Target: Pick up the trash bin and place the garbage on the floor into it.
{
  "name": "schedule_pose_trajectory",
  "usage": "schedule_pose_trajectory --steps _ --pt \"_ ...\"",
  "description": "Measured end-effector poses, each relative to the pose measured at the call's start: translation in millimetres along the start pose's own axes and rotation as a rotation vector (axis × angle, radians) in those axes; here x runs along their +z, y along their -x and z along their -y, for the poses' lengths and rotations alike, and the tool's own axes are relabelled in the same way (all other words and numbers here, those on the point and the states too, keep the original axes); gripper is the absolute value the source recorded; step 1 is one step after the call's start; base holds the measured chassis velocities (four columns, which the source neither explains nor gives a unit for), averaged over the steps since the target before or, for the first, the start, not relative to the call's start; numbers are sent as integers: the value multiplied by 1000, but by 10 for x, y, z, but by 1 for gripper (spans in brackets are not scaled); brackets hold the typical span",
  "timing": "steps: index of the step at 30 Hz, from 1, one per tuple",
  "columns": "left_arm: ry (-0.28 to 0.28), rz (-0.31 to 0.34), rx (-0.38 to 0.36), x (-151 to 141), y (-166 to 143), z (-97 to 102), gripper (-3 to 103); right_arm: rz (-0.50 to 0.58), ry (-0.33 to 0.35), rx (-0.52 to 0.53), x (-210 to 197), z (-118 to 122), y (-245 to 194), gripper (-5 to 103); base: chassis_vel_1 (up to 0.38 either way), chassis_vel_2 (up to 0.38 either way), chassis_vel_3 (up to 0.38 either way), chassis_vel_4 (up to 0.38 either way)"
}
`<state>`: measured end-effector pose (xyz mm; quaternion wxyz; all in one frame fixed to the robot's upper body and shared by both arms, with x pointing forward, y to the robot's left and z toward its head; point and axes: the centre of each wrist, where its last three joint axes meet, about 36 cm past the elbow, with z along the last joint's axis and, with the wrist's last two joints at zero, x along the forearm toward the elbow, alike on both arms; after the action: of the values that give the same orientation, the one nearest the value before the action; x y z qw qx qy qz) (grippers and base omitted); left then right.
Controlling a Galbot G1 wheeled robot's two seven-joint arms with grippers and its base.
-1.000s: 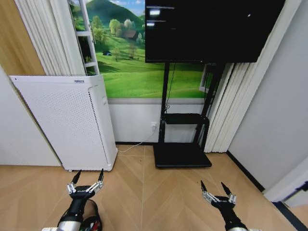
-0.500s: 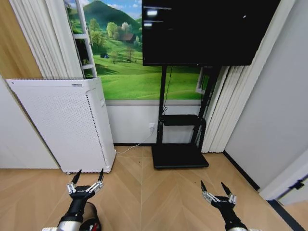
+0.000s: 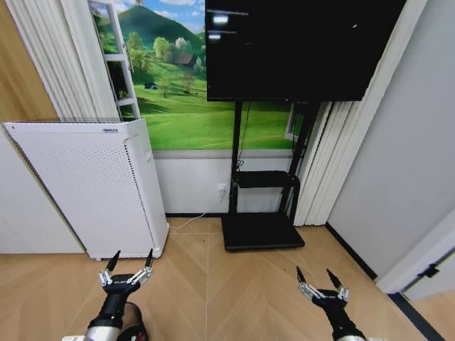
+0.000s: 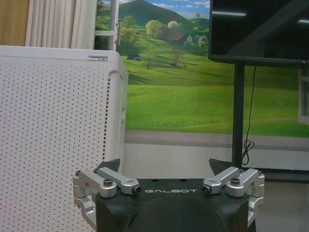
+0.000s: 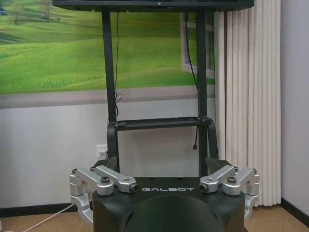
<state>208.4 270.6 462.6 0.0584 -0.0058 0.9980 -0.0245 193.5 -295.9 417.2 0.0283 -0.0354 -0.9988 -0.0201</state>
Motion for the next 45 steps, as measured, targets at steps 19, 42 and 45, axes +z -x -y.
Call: schedule_pose_trajectory --steps 19,42,45 --pt "0 0 0 0 0 0 100 0 0 0 0 0 0 100 0 0 0 0" --pt "0 0 0 0 0 0 100 0 0 0 0 0 0 100 0 0 0 0" --pt "0 0 0 0 0 0 100 0 0 0 0 0 0 100 0 0 0 0"
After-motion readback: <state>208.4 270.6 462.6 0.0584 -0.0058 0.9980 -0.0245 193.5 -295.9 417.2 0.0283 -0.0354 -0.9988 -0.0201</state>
